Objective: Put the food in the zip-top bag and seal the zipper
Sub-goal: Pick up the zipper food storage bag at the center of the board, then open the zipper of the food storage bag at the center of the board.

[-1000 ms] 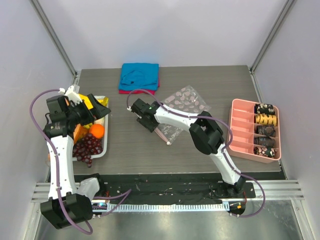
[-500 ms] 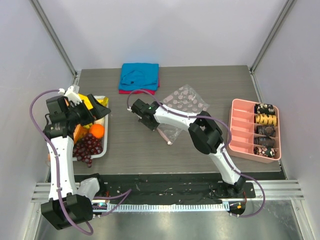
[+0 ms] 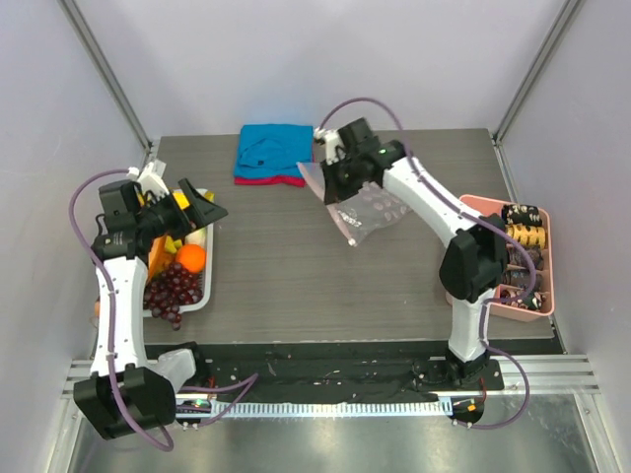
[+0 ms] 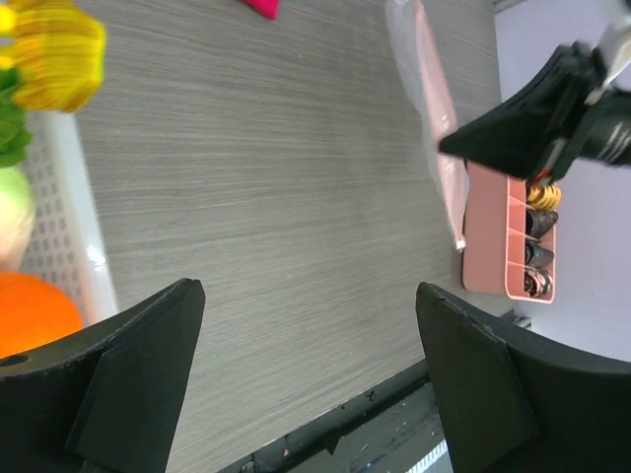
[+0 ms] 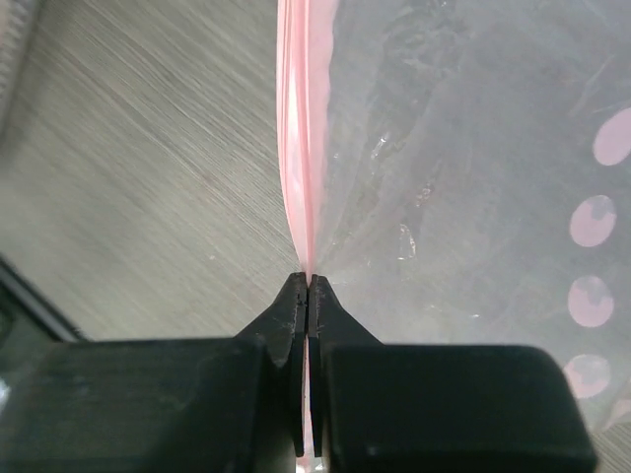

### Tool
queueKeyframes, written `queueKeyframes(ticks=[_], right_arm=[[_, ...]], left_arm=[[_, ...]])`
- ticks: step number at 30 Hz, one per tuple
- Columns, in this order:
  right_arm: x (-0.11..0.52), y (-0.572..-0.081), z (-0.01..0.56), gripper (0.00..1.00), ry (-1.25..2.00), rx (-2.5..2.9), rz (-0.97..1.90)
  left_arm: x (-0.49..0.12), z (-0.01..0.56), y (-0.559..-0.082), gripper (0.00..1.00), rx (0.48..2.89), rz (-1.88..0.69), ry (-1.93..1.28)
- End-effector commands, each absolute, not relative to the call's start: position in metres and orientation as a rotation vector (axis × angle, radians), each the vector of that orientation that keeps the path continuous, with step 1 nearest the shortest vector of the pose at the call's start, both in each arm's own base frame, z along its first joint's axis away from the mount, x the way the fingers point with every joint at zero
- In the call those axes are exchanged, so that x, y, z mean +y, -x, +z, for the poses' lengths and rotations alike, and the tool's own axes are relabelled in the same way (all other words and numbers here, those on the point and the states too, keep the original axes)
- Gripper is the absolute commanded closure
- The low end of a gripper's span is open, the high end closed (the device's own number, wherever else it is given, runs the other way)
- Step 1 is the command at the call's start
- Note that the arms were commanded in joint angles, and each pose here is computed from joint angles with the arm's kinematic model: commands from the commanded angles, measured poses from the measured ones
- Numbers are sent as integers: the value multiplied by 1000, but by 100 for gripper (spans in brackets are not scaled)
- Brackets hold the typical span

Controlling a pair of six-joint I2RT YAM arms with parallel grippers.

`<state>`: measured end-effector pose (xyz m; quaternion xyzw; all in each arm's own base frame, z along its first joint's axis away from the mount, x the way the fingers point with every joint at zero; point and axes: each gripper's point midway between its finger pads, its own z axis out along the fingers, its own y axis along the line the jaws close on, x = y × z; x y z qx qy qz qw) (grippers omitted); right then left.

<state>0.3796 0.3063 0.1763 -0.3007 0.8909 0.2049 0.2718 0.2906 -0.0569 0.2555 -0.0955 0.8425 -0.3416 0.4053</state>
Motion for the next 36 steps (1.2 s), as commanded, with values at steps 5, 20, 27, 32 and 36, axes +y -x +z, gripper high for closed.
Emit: queueKeyframes(ticks=[5,20,27,32,36], right_arm=[[311,-343,245,99,835,2258,1081],[340,-307,279,99,652,2117,1334],[345,-301,286,99,641,2099,1391],[346,-299,294,99,634,2083,1414],[346,-294,294,99,645,2079,1434]], left_arm=[[-128,295,-319,11,2045,-1049,9],[-232,313,-329,29,1914,-1341,-69],[-238,286,-325,40,1984,-1324,-32],[-241,274,-322,48,2025,-1349,-39],[-244,277,-321,53,2022,-1371,-55]])
